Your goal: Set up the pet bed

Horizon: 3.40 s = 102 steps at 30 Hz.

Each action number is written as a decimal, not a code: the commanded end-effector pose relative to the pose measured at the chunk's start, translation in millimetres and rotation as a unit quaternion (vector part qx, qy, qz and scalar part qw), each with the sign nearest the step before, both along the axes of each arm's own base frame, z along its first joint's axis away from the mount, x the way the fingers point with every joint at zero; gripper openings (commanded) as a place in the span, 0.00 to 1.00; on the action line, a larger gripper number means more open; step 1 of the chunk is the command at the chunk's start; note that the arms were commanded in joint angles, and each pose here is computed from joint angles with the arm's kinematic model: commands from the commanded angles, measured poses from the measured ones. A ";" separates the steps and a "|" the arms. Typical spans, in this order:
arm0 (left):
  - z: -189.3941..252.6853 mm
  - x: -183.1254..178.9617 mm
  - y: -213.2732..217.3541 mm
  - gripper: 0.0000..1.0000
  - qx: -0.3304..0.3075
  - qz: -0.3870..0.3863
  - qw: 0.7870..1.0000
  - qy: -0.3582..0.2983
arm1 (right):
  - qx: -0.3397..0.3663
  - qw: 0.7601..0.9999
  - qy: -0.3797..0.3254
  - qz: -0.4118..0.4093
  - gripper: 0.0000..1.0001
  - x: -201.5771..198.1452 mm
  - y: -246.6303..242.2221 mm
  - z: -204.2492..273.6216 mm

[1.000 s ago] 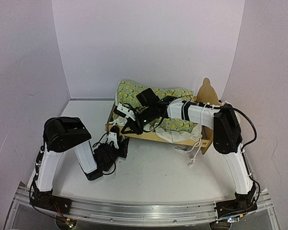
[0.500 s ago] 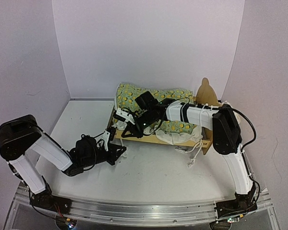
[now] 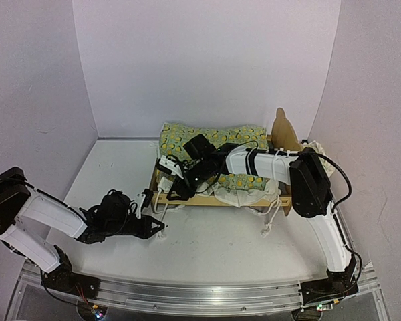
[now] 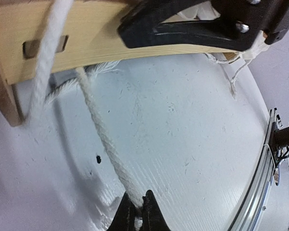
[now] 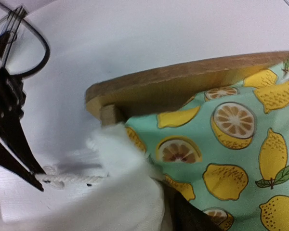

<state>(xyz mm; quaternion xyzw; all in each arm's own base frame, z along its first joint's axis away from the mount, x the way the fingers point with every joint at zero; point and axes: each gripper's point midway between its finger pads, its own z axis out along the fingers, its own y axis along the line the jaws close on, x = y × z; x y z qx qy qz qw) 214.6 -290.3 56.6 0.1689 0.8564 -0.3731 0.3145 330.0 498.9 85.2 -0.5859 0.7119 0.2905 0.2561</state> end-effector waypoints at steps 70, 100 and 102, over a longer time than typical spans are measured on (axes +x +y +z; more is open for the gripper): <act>80.5 -16.7 46.4 0.77 -0.011 0.115 0.983 0.143 | -0.076 0.964 -0.148 -0.209 0.76 -19.2 -143.7 82.8; 106.7 35.8 -40.6 0.78 -0.046 0.150 0.943 0.292 | -0.075 0.955 -0.134 -0.255 0.42 -23.7 -140.4 32.0; 104.4 34.0 -41.4 0.76 -0.038 0.141 0.946 0.291 | -0.078 0.954 -0.133 -0.256 0.35 -24.1 -140.9 29.5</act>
